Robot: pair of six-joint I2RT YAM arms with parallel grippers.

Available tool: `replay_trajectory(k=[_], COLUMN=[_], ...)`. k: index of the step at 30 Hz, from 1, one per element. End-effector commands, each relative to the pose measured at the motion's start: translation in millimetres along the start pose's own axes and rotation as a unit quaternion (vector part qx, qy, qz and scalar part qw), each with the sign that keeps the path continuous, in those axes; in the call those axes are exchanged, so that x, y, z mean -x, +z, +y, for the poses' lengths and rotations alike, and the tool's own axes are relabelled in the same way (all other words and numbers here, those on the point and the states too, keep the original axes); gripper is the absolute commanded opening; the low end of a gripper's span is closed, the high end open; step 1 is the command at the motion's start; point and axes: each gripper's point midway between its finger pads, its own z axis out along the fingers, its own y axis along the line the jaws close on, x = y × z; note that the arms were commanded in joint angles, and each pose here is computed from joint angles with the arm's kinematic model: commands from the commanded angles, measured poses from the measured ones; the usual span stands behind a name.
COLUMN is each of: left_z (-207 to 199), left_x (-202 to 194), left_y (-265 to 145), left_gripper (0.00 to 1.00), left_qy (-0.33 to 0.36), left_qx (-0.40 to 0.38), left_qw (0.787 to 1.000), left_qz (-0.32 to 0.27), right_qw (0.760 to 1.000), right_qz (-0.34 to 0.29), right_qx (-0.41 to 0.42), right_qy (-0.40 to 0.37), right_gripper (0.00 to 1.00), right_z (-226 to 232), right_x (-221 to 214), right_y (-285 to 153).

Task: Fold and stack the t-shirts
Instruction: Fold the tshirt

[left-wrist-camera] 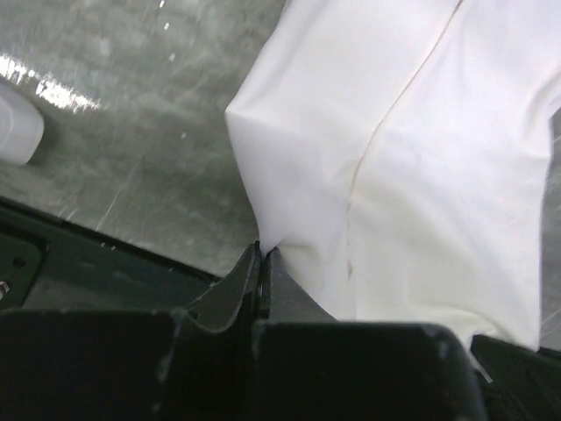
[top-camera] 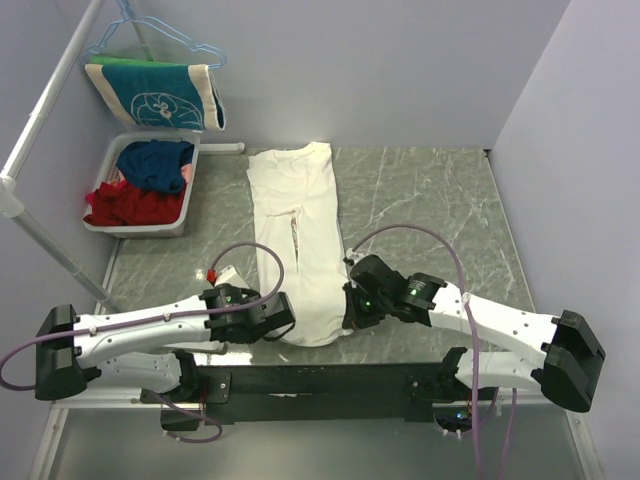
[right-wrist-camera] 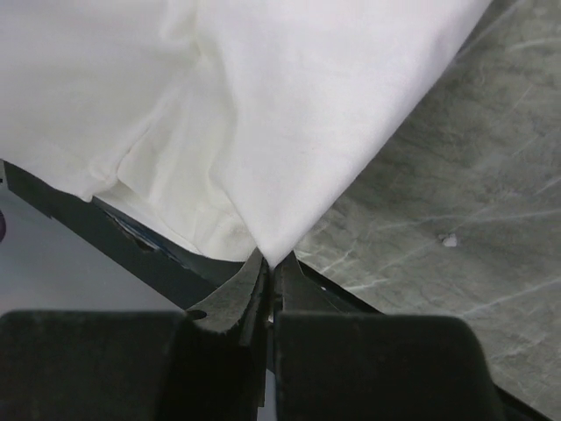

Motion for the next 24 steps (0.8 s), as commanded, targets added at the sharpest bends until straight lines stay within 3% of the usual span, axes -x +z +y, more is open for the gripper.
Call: replay_trajectory(k=[1, 11, 24], left_z=[-28, -71, -111], left_x=[34, 110, 165], left_y=[-3, 9, 88], left_gripper=[0.01, 0.01, 0.01], left_qy=[0.003, 0.026, 0.085], left_qx=[-0.018, 0.008, 0.051], left_qw=[0.998, 0.988, 0.982], left_qz=[-0.059, -0.15, -0.158], right_qw=[0.999, 0.994, 0.992], right_qz=[-0.046, -0.096, -0.112], right_qx=[0.002, -0.044, -0.065], right_qy=[-0.02, -0.017, 0.009], right_gripper=[0.0, 0.0, 0.0], right_z=[16, -2, -45], right_x=[34, 104, 215], right_y=[-10, -4, 36])
